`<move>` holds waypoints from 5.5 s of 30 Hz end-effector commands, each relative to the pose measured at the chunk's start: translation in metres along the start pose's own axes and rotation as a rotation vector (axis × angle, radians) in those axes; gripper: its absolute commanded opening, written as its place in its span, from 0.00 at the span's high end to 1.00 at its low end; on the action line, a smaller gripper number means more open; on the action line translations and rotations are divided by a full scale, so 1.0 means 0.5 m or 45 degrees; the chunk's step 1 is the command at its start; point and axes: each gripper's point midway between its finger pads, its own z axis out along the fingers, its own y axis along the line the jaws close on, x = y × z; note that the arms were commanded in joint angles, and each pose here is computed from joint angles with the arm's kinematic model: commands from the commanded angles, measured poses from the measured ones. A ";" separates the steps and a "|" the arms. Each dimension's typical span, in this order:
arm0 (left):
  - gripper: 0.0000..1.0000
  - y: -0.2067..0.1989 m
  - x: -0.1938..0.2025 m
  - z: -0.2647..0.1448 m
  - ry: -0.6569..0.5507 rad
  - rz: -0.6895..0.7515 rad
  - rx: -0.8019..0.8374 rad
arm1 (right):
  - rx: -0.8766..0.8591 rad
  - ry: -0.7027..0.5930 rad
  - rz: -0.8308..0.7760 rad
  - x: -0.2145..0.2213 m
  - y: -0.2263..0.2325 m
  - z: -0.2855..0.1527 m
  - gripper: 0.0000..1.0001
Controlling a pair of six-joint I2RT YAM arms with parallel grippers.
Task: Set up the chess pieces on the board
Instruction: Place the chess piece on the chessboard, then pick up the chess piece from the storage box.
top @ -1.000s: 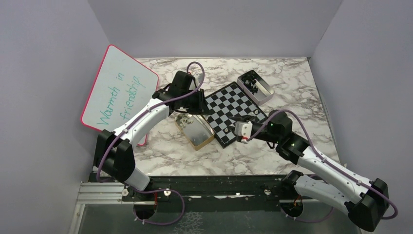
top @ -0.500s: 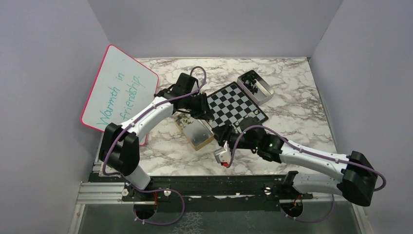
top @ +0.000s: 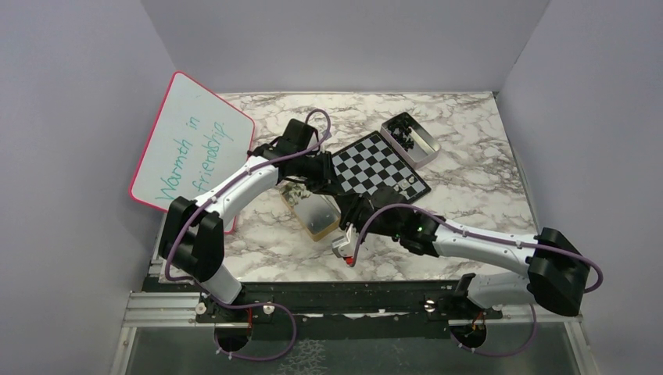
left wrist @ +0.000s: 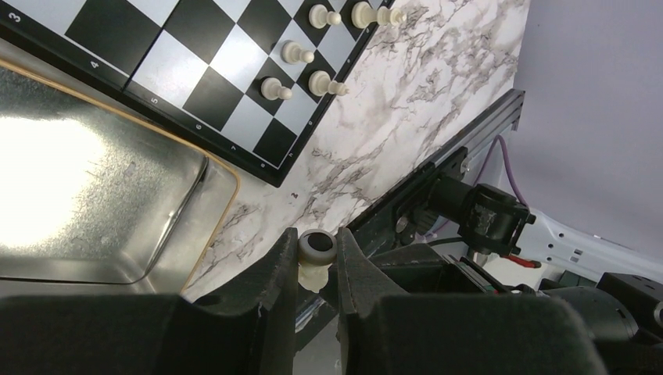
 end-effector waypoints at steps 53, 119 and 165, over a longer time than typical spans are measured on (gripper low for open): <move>0.19 -0.019 -0.183 -0.232 -0.854 0.459 -0.300 | 0.477 -0.017 1.528 -0.004 -0.026 -0.075 0.99; 0.01 0.177 -0.028 -0.197 -0.715 0.693 -0.522 | 0.863 0.514 1.990 0.144 0.237 -0.043 0.89; 0.11 0.187 -0.029 -0.184 -0.549 0.643 -0.595 | 0.704 0.490 2.375 0.060 0.080 -0.204 0.62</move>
